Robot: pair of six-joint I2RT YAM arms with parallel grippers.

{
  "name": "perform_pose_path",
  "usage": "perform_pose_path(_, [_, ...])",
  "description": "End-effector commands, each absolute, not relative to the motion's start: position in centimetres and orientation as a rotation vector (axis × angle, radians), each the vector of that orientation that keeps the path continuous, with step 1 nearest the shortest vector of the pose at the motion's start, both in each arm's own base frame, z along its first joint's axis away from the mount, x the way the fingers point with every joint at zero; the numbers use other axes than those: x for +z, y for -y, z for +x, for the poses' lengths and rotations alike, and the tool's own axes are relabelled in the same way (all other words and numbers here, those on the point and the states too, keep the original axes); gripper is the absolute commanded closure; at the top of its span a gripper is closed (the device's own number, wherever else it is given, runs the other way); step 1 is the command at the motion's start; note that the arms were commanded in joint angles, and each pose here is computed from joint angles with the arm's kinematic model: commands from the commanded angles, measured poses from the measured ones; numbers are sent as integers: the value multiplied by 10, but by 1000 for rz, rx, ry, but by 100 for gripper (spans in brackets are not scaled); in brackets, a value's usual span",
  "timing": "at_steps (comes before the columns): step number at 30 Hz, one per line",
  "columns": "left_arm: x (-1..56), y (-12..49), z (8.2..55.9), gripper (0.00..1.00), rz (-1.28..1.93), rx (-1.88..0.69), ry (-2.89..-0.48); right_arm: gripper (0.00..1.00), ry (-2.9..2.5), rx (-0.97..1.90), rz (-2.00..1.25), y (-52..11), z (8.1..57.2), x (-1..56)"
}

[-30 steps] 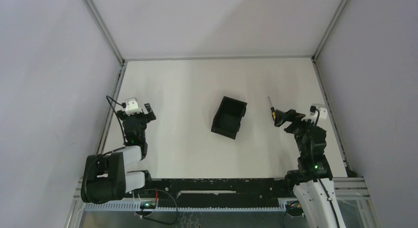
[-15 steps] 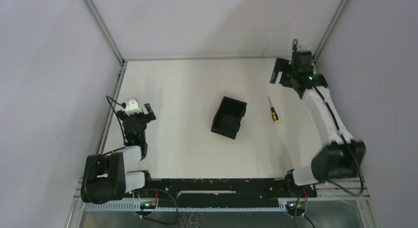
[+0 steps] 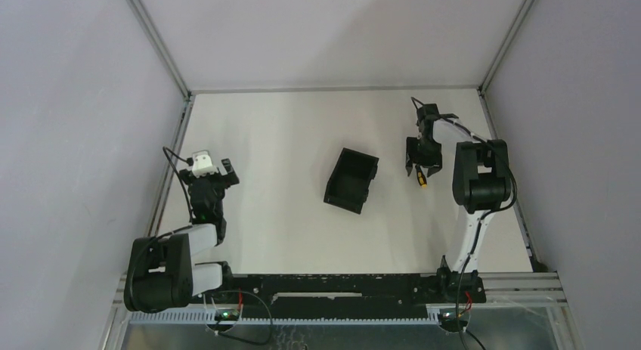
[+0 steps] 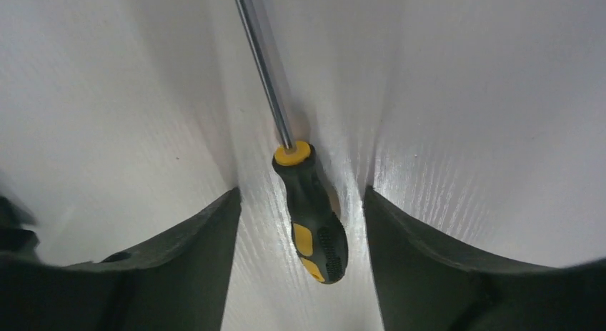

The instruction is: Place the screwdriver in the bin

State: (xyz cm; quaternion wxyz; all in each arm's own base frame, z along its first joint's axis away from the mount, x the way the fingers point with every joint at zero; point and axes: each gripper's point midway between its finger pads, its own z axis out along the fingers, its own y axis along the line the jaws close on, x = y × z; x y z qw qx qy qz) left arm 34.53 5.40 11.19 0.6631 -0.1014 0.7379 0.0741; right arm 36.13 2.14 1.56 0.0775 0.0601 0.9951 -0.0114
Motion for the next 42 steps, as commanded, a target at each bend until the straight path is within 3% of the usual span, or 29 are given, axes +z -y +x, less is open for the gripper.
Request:
perform_pose_path(1, [138, -53, 358, 0, -213, 170, -1593, 39, -2930, -48, 113, -21, 382, 17])
perform_pose_path(3, [138, -53, 358, 0, -213, 170, -1593, 57, -2932, -62, 106, -20, 382, 14])
perform_pose_path(5, [139, -53, 358, 0, -213, 171, -1592, 85, -2927, -72, 91, -20, 384, 16])
perform_pose_path(7, [138, -53, 358, 0, -212, 171, -1594, 100, -2917, -96, 73, -18, 386, 23])
perform_pose_path(12, [139, -53, 358, 0, -213, 170, -1592, 100, -2902, -184, 92, -14, 384, 75])
perform_pose_path(20, [138, -53, 357, 0, -212, 171, -1593, 100, -2976, -134, 224, -19, 332, 152])
perform_pose_path(27, [139, -53, 357, 0, -213, 170, -1592, 100, -2900, -5, 272, -43, 323, 177])
perform_pose_path(38, [139, -54, 358, 0, -214, 171, -1593, 100, -2796, 316, -222, -223, 314, 177])
perform_pose_path(42, [139, -53, 358, 0, -213, 171, -1592, 100, -2809, 309, -330, -255, 311, 168])
